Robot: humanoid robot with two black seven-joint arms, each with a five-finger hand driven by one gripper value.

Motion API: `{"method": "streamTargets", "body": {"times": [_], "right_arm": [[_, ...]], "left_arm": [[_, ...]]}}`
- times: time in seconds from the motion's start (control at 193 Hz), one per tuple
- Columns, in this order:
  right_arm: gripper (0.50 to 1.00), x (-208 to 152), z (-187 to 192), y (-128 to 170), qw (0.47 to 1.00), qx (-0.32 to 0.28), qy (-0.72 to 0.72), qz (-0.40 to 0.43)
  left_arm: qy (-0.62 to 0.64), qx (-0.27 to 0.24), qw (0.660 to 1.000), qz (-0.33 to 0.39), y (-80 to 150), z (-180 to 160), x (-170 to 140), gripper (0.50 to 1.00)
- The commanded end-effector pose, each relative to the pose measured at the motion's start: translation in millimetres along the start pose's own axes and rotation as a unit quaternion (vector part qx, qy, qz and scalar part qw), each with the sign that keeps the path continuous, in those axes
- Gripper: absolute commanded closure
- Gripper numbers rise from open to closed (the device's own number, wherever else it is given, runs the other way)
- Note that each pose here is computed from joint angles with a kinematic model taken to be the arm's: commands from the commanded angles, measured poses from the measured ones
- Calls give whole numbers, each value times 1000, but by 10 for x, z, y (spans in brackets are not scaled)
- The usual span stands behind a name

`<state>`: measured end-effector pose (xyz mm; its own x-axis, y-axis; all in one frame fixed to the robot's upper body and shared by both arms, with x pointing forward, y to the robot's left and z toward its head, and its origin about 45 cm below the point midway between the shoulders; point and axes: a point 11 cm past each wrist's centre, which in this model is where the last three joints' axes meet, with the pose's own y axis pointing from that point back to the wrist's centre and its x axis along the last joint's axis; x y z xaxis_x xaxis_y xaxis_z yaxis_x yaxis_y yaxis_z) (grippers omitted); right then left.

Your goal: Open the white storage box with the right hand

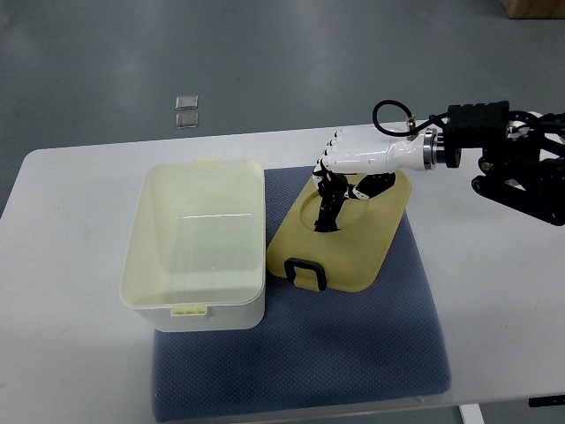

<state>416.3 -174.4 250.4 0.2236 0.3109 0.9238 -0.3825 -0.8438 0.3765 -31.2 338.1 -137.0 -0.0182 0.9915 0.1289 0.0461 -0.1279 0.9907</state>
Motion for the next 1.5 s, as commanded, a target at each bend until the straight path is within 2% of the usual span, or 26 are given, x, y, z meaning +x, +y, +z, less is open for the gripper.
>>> {"method": "streamTargets", "body": {"times": [0.0,0.057,0.187,0.295,0.534,0.653,0.803,0.995,1.109,1.343,1.389,1.493], "right_arm": [[816,-58,-29,-18,1000,3,-3,4],[750,-79,-25,-9,1000,2,-3,7],[675,-95,-5,21,1000,-2,-4,6],[656,-98,44,83,1000,-11,-3,6],[656,109,216,266,999,-39,2,31],[656,419,276,293,994,-49,-25,91],[656,658,330,336,970,-47,-152,184],[656,736,442,359,896,-37,-303,323],[642,549,610,430,833,-85,-401,373],[640,48,953,585,690,-169,-573,408],[599,-84,1023,629,652,-185,-609,411],[574,-294,1089,680,594,-204,-661,411]], "left_arm": [[0,0,1000,0,0,0,0,500],[0,0,1000,-1,0,0,-5,500],[0,1,1000,0,0,-2,0,500],[0,1,1000,0,0,-2,0,500],[0,1,1000,0,0,-2,0,500],[0,0,1000,0,0,0,0,500],[0,0,1000,0,0,0,0,500],[0,0,1000,-1,0,0,-5,500],[0,0,1000,-1,0,0,-5,500],[0,0,1000,0,0,0,0,500],[0,1,1000,0,0,-2,0,500],[0,0,1000,0,0,0,0,500]]}}
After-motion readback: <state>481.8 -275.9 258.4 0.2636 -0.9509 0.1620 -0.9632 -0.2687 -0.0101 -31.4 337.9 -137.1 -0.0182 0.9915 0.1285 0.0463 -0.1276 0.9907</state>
